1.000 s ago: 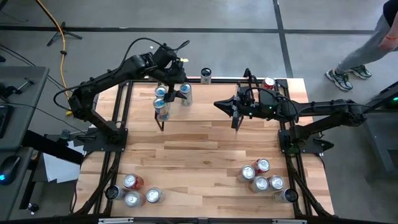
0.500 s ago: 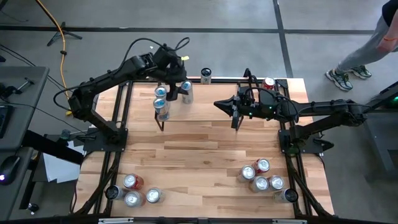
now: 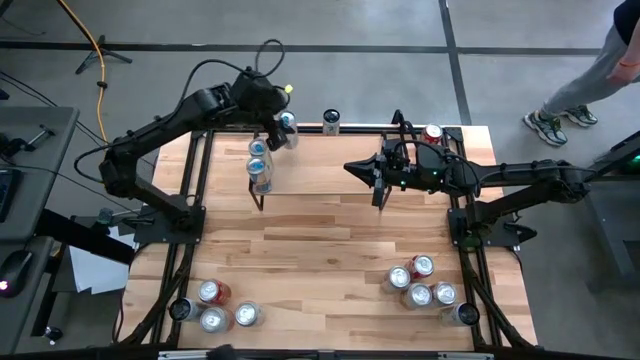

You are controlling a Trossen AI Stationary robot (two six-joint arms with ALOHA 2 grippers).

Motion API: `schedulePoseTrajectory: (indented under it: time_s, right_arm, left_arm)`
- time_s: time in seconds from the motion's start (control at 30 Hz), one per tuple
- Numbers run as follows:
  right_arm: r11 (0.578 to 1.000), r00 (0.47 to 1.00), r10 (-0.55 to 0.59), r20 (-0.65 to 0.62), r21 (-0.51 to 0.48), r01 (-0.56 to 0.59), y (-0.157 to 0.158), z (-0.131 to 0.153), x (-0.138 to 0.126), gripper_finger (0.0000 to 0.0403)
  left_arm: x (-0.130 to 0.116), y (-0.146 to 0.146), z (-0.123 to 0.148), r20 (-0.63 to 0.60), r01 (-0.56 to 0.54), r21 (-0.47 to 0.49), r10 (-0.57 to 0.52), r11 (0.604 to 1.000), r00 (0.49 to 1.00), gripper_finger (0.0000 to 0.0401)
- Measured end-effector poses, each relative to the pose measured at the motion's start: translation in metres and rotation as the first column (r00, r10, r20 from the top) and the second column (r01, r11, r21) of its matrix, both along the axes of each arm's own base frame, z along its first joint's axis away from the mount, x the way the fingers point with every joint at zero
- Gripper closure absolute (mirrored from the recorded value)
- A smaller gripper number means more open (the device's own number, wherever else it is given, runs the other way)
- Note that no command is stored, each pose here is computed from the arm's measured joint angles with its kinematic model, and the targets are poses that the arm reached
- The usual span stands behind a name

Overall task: Place canned beverage on shelf
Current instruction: Put the blue soda can aligned with the other blue soda cans on the shelf

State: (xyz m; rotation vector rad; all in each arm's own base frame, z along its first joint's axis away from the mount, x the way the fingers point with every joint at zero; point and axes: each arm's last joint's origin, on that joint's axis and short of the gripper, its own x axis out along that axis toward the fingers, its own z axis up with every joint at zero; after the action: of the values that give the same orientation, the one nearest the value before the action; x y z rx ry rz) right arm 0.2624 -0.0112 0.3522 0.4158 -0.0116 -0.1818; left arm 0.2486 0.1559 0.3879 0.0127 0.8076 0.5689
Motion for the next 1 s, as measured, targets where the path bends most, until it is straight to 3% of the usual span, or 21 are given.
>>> schedulePoseTrajectory:
  time_s: [0.2,0.43,0.7,1.0]
  right_arm:
    - [1.000,1.000,-0.005,-0.001,0.000,0.005,0.000,0.000,0.000,0.0402]
    - [1.000,1.000,-0.008,-0.002,-0.011,0.008,0.000,0.000,0.000,0.0402]
    - [1.000,1.000,-0.008,-0.003,-0.016,0.008,0.000,0.000,0.000,0.0402]
    - [1.000,1.000,-0.009,-0.004,-0.019,0.009,0.000,0.000,0.000,0.0402]
  left_arm:
    - [-0.025,-0.009,0.007,0.000,-0.228,-0.079,0.228,0.970,0.974,0.0260]
    - [-0.033,-0.010,0.008,0.044,-0.443,-0.131,0.452,0.887,0.891,0.0257]
    - [-0.033,-0.013,-0.017,0.029,-0.544,-0.211,0.562,0.812,0.827,0.0252]
    - [-0.035,-0.020,-0.018,0.040,-0.559,-0.241,0.584,0.793,0.811,0.0249]
